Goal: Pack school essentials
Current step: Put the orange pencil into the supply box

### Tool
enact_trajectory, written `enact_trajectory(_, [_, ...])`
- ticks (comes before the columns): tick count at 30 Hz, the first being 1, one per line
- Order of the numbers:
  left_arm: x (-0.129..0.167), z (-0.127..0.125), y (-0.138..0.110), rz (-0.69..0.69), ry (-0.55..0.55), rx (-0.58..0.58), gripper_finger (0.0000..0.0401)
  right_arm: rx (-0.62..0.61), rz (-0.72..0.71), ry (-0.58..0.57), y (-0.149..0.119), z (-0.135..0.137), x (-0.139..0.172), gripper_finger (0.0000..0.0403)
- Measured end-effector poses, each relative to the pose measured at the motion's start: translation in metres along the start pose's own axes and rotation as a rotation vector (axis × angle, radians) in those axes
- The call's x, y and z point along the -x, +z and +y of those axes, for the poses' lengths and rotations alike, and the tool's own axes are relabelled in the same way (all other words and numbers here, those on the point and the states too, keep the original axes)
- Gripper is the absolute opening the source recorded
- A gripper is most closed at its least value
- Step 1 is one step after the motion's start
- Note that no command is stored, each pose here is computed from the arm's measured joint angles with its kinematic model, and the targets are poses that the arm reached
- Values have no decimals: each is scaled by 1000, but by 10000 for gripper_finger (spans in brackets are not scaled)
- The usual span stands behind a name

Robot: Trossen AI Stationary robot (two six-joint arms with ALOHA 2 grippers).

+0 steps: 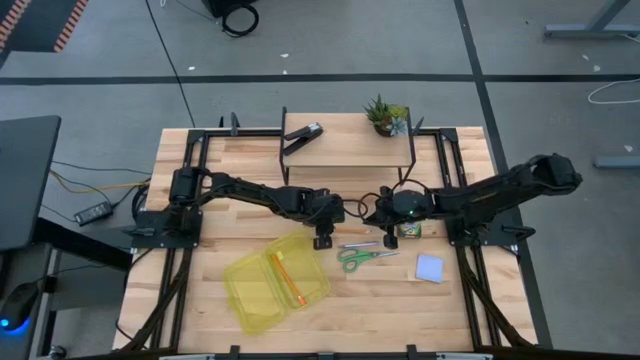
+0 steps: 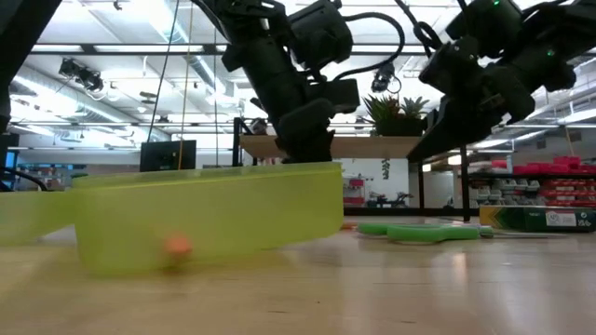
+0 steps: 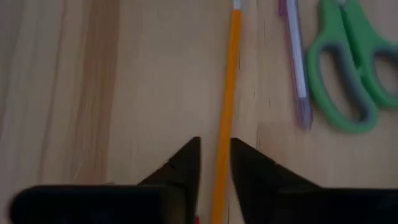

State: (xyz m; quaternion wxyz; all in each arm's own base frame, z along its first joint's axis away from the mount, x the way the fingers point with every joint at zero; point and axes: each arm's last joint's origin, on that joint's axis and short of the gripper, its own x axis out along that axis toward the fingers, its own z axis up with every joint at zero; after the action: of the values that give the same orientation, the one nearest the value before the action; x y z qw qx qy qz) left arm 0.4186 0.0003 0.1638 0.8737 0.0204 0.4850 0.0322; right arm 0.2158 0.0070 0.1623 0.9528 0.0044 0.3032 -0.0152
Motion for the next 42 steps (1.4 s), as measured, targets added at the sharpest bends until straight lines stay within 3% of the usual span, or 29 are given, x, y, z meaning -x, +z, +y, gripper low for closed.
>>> enact_trajectory(5, [0, -2, 1, -8, -8, 10, 179, -25, 31, 5, -5, 1, -4, 24])
enact_trajectory(9, [1, -5, 0, -4, -12, 6, 202, -51, 74, 1, -13, 1, -16, 40])
enact_trajectory(22, [-7, -11, -11, 15, -17, -1, 196, -53, 153, -1, -29, 2, -37, 114])
enact_trajectory(36, [-26, -16, -19, 56, -18, -43, 183, -89, 215, -10, -46, 1, -40, 112])
enact_trajectory(42, [-26, -16, -19, 58, -18, -44, 182, -90, 238, -17, -48, 1, -39, 64])
